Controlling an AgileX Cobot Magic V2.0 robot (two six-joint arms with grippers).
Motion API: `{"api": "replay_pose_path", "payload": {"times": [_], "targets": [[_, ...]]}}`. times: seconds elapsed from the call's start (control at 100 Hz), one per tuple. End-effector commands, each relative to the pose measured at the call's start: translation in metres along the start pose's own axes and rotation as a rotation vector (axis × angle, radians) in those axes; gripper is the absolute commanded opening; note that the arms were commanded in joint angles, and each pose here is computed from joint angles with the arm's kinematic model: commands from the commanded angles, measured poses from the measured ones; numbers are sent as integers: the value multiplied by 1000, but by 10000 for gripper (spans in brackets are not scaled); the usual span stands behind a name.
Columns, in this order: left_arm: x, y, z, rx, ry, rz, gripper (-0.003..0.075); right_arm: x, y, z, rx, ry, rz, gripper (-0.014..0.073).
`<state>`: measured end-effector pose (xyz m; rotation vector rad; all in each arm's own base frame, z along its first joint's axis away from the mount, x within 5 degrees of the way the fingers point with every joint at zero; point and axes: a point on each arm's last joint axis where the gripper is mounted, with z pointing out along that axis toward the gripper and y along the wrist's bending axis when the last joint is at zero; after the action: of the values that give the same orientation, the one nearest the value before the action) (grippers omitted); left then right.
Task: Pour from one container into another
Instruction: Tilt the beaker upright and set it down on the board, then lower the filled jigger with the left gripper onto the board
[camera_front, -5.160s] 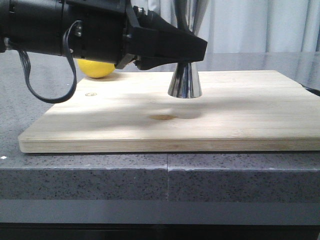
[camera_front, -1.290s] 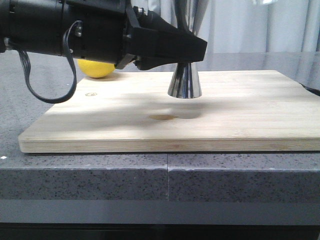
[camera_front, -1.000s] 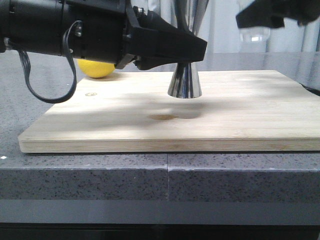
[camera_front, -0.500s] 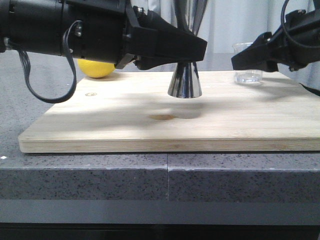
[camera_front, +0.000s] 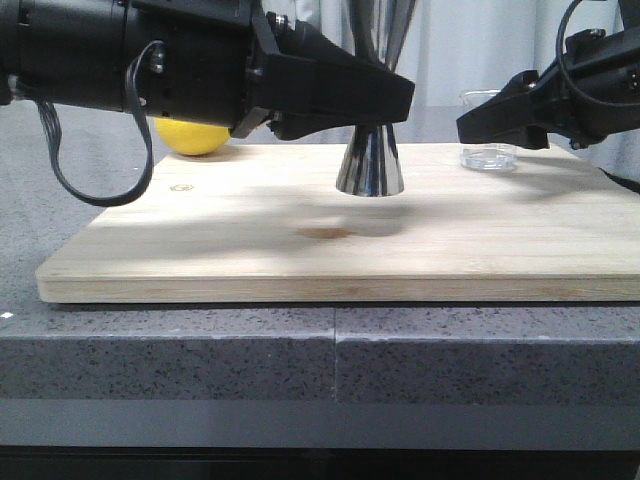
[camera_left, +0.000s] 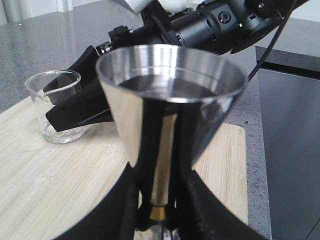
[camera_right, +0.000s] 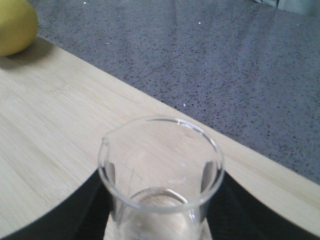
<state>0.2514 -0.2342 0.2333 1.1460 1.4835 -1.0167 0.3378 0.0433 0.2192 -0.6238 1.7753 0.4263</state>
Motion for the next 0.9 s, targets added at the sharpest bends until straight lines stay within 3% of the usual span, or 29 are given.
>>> {"api": "replay_pose_path", "payload": {"times": [0.0,0.33,0.62,0.89], "targets": [[-30,-4,-6,14,-131,14,-21,-17,-1,-5,-1,-71,-23,298],[-30,-4,-6,14,-131,14,-21,-19,-2,-5,10,-89,8,581],[-30,-4,-6,14,-131,14,-21,-40,1,-17,27,-180,10,609],[-31,9,-15,-43,-149,-9,-21,-90,18,-52,28,-360,-76,609]]}}
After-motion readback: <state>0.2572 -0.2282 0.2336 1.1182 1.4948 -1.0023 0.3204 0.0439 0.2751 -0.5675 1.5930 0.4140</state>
